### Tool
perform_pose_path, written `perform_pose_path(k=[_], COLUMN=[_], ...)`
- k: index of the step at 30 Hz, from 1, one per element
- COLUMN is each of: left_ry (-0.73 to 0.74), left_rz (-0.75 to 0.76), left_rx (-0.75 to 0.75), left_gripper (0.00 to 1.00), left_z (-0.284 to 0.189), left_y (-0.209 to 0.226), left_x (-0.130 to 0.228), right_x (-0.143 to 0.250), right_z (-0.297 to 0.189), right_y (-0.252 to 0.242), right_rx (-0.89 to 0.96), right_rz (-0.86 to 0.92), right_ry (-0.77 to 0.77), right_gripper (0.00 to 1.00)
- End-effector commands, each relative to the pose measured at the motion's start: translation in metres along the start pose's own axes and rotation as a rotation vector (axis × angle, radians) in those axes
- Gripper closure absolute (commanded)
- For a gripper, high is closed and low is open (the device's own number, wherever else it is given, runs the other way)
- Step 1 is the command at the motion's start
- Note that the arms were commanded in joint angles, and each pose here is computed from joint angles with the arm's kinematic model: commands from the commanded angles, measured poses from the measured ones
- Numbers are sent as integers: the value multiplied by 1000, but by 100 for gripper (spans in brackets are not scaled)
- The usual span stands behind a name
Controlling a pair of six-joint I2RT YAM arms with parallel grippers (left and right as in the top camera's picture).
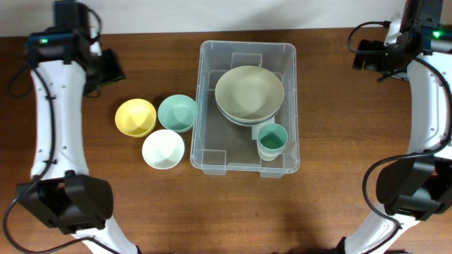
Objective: Pack container
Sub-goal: 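Grip the mint-green cup and place it into the stacked cups, then move the left gripper to the yellow bowl and grip its rim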
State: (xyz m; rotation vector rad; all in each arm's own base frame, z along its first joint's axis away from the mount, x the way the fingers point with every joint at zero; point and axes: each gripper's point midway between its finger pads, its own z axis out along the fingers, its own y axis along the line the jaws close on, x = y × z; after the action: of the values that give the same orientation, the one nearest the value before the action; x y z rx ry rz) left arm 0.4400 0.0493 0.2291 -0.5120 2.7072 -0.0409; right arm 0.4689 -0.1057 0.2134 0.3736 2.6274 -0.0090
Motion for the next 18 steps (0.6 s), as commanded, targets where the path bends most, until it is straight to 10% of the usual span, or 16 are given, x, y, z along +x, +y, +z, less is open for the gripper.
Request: perform_pose_path(k=[1, 18], left_ry=[36, 180], left_rz=[-47, -40], left_rx=[75, 131], left_gripper=[41, 41], left_z=[11, 164], left_y=[18, 44], left_x=[3, 99], right_x=[-4, -4], right_z=[-7, -7], right_y=[-3, -3], right_rx=[9, 9], right_rz=[14, 14], right_ry=[-19, -20], right_gripper=[1, 1])
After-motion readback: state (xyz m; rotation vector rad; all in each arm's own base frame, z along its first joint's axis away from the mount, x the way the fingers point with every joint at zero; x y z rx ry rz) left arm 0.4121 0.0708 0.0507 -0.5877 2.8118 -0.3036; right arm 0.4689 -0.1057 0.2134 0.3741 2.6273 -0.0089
